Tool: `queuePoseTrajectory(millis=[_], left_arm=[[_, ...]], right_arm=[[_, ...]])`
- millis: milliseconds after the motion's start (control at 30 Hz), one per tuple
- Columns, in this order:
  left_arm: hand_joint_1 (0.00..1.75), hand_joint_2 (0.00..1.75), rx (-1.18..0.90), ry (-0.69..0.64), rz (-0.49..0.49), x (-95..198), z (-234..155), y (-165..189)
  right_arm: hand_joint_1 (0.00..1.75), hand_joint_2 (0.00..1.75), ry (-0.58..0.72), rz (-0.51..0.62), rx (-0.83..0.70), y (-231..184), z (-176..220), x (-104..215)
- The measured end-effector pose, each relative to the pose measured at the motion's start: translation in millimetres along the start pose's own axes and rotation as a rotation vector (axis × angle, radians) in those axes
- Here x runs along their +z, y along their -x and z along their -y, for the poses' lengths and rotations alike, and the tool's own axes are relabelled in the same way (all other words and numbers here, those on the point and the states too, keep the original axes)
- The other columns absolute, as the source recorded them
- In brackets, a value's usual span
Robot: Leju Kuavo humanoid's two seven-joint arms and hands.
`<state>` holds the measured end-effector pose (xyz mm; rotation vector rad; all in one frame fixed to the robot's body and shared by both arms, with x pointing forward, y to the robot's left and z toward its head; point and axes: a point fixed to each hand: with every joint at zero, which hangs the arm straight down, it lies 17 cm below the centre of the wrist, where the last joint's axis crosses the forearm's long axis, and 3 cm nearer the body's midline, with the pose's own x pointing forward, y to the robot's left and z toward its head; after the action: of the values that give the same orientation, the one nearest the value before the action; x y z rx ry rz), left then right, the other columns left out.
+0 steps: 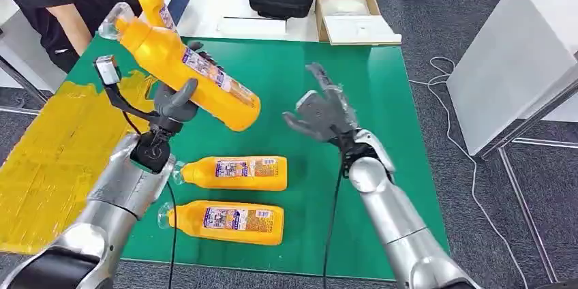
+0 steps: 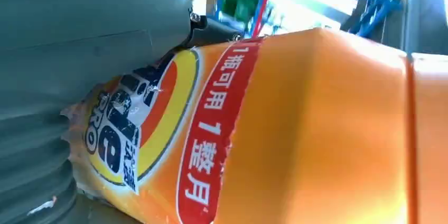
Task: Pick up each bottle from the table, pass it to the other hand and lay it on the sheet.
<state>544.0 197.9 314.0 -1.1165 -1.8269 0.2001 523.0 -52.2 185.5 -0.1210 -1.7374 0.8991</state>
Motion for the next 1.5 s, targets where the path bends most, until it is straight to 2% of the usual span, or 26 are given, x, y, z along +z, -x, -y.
queuePoseTrajectory(millis=[167,233,267,333,533,733,800,900,967,1067,1133,1367,1500], left_arm=[[1.75,1.75,-0.272,-0.151,0.045,0,-51,-22],[1.75,1.75,-0.533,-0.265,0.045,2,-82,-35],[1.75,1.75,-0.740,-0.339,0.034,4,-102,-45],[1.75,1.75,-0.979,-0.413,0.041,6,-123,-70],[1.75,1.75,-1.056,-0.430,0.036,7,-137,-95],[1.75,1.75,-1.060,-0.446,0.033,10,-142,-97],[1.75,1.75,-1.159,-0.483,0.024,13,-149,-102],[1.75,1.75,-1.473,-0.575,-0.002,25,-166,-125],[1.75,1.75,-1.783,-0.639,-0.056,41,-182,-150],[1.75,1.75,-2.053,-0.679,-0.135,62,-200,-171],[1.75,1.75,-2.214,-0.694,-0.235,86,-217,-176],[1.75,1.75,-2.336,-0.706,-0.577,182,-274,-152],[1.75,1.75,-2.432,-0.668,-0.736,222,-289,-142]], right_arm=[[0.00,0.00,0.054,-0.005,-0.005,9,24,12],[0.00,0.00,0.060,-0.013,0.005,12,25,16],[0.00,0.00,0.060,-0.019,0.010,13,25,17],[0.00,0.00,0.057,-0.027,0.020,14,22,20],[0.00,0.00,0.062,-0.021,0.022,10,21,22],[0.00,0.00,0.065,-0.017,0.023,9,22,22],[0.00,0.00,0.061,-0.015,0.022,7,21,21],[0.00,0.00,0.052,-0.011,0.017,3,17,20],[0.00,0.00,0.039,-0.002,0.008,-4,11,16],[0.00,0.00,0.025,0.011,0.002,-14,5,11],[0.00,0.00,0.009,0.021,0.000,-20,0,8],[0.00,0.00,-0.029,0.038,-0.004,-27,-16,9],[0.00,0.00,-0.045,0.034,-0.012,-24,-25,12]])
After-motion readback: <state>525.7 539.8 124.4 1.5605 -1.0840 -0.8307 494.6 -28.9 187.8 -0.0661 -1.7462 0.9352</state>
